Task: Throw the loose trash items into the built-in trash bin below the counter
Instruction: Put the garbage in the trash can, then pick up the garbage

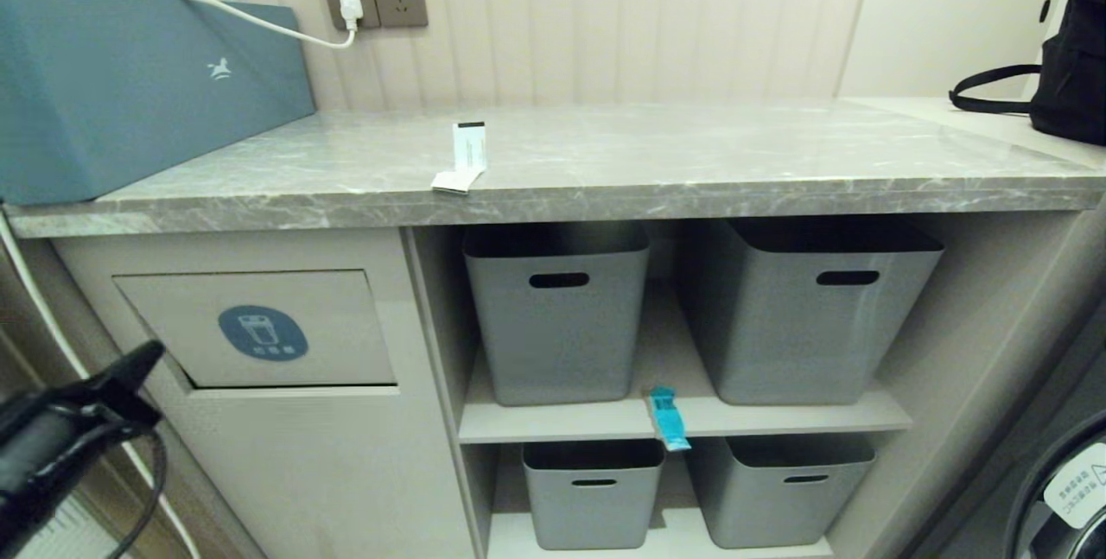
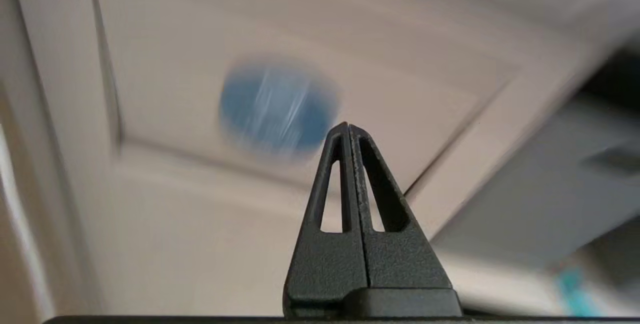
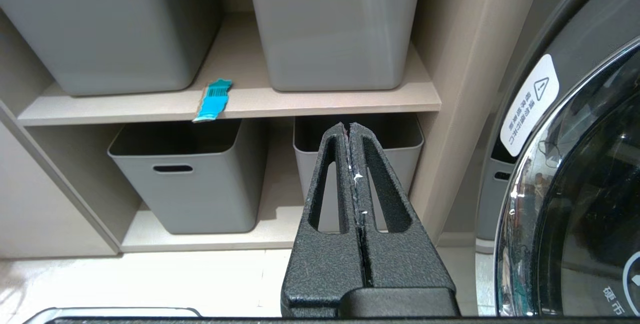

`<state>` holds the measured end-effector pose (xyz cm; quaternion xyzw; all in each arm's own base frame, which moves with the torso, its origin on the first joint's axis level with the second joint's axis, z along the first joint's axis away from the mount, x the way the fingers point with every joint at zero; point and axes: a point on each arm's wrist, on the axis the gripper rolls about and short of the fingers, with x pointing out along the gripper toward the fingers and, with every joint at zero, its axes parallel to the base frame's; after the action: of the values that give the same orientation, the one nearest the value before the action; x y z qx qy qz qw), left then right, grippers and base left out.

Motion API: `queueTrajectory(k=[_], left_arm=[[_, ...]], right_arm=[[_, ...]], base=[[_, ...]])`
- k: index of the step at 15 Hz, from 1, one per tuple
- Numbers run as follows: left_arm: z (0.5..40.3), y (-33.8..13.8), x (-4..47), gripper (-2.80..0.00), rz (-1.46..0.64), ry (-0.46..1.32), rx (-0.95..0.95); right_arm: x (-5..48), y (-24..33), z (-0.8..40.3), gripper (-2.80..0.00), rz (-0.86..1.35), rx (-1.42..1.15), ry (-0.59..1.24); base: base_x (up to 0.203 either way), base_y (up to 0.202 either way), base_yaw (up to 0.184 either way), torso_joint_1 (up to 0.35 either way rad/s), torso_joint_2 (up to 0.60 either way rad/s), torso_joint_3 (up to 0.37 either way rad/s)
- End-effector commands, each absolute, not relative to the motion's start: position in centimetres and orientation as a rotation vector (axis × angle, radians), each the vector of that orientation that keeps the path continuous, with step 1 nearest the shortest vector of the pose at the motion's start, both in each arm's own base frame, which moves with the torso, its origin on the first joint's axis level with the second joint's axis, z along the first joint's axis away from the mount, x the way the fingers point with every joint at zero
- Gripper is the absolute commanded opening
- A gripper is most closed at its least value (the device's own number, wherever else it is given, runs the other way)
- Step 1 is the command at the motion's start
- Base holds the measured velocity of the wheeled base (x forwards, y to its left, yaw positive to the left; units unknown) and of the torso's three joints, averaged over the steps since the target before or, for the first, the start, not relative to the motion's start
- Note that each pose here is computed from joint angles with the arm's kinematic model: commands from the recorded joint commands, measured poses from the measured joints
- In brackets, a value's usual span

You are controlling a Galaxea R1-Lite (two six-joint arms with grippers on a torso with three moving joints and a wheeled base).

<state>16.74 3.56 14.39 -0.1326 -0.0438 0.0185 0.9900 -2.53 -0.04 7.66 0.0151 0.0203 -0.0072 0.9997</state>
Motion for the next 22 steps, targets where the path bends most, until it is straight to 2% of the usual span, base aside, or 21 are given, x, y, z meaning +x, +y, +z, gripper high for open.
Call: queueTrajectory(k=[1,5,6,8,13,17,19,22], left_arm=[[18.1,3.2,12.6,-2.80,-0.018,-0.323,-0.199],[26.4,4.4,11.7,-2.80,-0.218,-0.593,0.061],[28.7,4.6,12.0,0.00,-0.262,-0.634,0.112],[32.3,5.3,13.7,0.00,-0.328,-0.644,0.157],[37.0,5.9,23.9,0.00,-0.692,-0.574,0.169],[40.0,2.0,32.1,0.00,-0.998,-0.605,0.142],[39.3,-1.6,34.8,0.00,-1.135,-0.426,-0.002],[36.3,-4.3,36.7,0.00,-1.101,-0.144,-0.140]], right_arm=[[-2.5,0.0,7.7,-2.80,-0.014,0.030,0.041],[-2.5,0.0,7.7,-2.80,-0.013,0.030,0.041],[-2.5,0.0,7.7,-2.80,-0.014,0.030,0.041],[-2.5,0.0,7.7,-2.80,-0.014,0.030,0.041],[-2.5,0.0,7.7,-2.80,-0.014,0.030,0.043],[-2.5,0.0,7.7,-2.80,-0.014,0.030,0.041],[-2.5,0.0,7.7,-2.80,-0.014,0.030,0.041],[-2.5,0.0,7.7,-2.80,-0.014,0.030,0.041]], base=[[0.000,0.000,0.000,0.000,0.00,0.000],[0.000,0.000,0.000,0.000,0.00,0.000],[0.000,0.000,0.000,0.000,0.00,0.000],[0.000,0.000,0.000,0.000,0.00,0.000],[0.000,0.000,0.000,0.000,0.00,0.000],[0.000,0.000,0.000,0.000,0.00,0.000],[0.000,0.000,0.000,0.000,0.00,0.000],[0.000,0.000,0.000,0.000,0.00,0.000]])
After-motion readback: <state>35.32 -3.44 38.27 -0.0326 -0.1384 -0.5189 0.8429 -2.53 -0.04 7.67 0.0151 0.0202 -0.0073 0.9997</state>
